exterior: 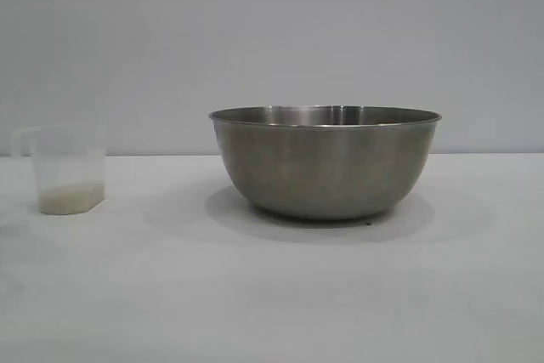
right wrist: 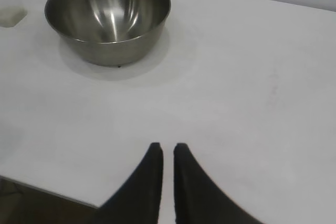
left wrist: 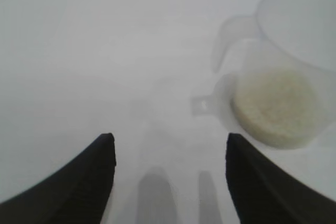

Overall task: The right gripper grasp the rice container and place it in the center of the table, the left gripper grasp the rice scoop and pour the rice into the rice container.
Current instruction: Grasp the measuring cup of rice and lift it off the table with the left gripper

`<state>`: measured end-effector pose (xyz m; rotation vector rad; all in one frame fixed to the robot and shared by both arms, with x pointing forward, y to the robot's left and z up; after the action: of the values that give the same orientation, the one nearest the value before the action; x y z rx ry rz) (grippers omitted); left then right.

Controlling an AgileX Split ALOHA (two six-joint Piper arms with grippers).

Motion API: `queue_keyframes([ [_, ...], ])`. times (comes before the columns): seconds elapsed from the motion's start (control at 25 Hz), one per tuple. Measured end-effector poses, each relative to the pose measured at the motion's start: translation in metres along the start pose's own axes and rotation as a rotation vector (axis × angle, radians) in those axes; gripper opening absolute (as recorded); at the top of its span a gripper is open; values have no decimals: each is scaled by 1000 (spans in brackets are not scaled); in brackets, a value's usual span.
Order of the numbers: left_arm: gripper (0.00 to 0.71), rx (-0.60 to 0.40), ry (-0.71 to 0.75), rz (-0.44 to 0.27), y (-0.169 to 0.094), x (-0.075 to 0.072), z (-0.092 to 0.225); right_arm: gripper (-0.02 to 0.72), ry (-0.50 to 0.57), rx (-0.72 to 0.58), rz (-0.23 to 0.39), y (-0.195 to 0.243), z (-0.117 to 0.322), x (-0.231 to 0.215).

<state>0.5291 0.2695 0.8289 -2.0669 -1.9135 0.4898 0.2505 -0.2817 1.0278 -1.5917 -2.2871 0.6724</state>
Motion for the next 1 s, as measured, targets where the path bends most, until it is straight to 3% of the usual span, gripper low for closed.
queue_keyframes([
  [1.0, 445, -107, 53, 2, 42, -2, -22, 0, 0, 0, 0, 0, 0, 0],
])
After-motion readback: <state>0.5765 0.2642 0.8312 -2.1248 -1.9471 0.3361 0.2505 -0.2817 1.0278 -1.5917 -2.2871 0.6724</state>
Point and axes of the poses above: a point on each arm's last joint axis where the gripper is mounted, y pointing out along that axis toward the gripper, x along the wrist's bending axis when the last joint is at zero, z = x × y, the point moved 3 cm from there along y, pointing out along that axis toward the gripper
